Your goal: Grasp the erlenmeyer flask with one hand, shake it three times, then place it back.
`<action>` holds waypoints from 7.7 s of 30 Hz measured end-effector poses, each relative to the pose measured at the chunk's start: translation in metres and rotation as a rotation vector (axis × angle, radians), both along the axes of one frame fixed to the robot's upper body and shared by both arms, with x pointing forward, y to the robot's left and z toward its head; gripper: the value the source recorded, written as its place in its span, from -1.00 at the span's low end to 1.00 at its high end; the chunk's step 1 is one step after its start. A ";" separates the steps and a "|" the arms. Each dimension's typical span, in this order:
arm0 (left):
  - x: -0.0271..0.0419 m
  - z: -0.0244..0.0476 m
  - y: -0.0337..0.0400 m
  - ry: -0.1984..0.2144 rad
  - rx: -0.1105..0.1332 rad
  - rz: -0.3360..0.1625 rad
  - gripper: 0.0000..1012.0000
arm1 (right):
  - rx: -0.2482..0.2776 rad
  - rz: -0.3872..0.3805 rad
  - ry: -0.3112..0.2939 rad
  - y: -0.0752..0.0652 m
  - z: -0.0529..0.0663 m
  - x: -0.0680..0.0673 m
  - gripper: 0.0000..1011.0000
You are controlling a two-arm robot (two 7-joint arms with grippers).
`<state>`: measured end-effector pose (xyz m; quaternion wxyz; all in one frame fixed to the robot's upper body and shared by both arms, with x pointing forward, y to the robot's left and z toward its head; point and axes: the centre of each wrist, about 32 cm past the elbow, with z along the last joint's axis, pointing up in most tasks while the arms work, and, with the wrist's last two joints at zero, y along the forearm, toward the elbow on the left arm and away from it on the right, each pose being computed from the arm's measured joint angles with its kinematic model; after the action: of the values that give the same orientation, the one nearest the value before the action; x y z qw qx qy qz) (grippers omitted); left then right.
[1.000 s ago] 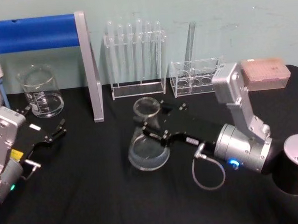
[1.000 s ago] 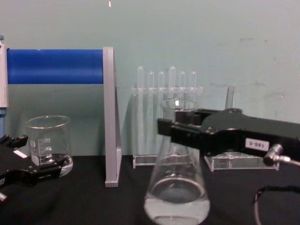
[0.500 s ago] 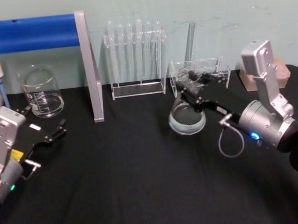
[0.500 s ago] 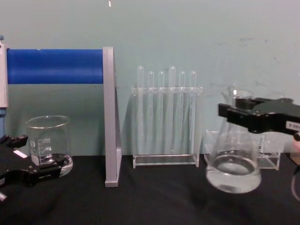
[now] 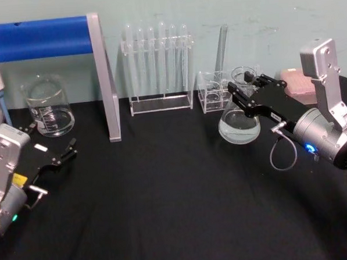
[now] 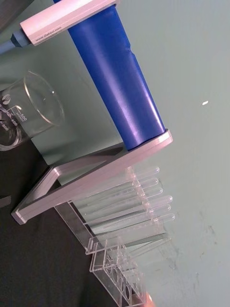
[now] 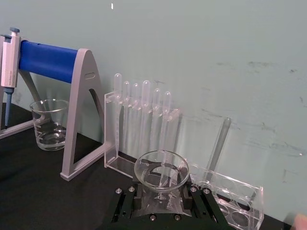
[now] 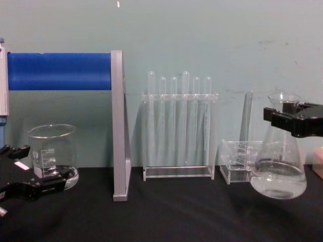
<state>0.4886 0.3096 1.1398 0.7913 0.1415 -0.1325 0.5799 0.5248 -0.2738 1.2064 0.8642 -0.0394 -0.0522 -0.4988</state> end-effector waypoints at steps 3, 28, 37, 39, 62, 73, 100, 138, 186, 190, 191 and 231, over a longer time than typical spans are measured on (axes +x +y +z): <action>0.0000 0.0000 0.0000 0.000 0.000 0.000 0.98 | 0.002 -0.004 0.001 -0.001 -0.001 0.000 -0.10; 0.0000 0.0000 0.0000 0.000 0.000 0.000 0.98 | 0.046 0.265 0.012 0.042 0.003 -0.026 -0.10; 0.0000 0.0000 0.0000 0.000 0.000 0.000 0.98 | 0.046 0.288 0.015 0.046 -0.001 -0.027 -0.10; 0.0000 0.0000 0.0000 0.000 0.000 0.000 0.98 | 0.046 0.291 0.012 0.046 -0.003 -0.027 -0.10; 0.0000 0.0000 0.0000 0.000 0.000 0.000 0.98 | 0.059 0.334 0.062 0.052 -0.043 -0.029 -0.10; 0.0000 0.0000 0.0000 0.000 0.000 0.000 0.98 | 0.064 0.339 0.096 0.055 -0.053 -0.033 -0.10; 0.0000 0.0000 0.0000 0.000 0.000 0.000 0.98 | 0.062 0.333 0.124 0.057 -0.059 -0.038 -0.06; 0.0000 0.0000 0.0000 0.000 0.000 0.000 0.98 | -0.004 0.379 0.153 -0.003 -0.043 -0.059 0.98; 0.0000 0.0000 0.0000 0.000 0.000 0.000 0.98 | -0.183 -0.197 -0.084 0.027 -0.077 -0.023 0.98; 0.0000 0.0000 0.0000 0.000 0.000 0.000 0.98 | -0.182 -0.196 -0.084 0.027 -0.076 -0.023 0.98; 0.0000 0.0000 0.0000 0.000 0.000 0.000 0.98 | -0.182 -0.196 -0.084 0.027 -0.076 -0.023 0.98; 0.0000 0.0000 0.0000 0.000 0.000 0.000 0.98 | -0.179 -0.194 -0.083 0.026 -0.076 -0.023 0.98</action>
<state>0.4886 0.3097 1.1398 0.7913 0.1415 -0.1324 0.5799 0.5019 -0.2476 1.1304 0.8020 -0.1005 -0.1280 -0.5747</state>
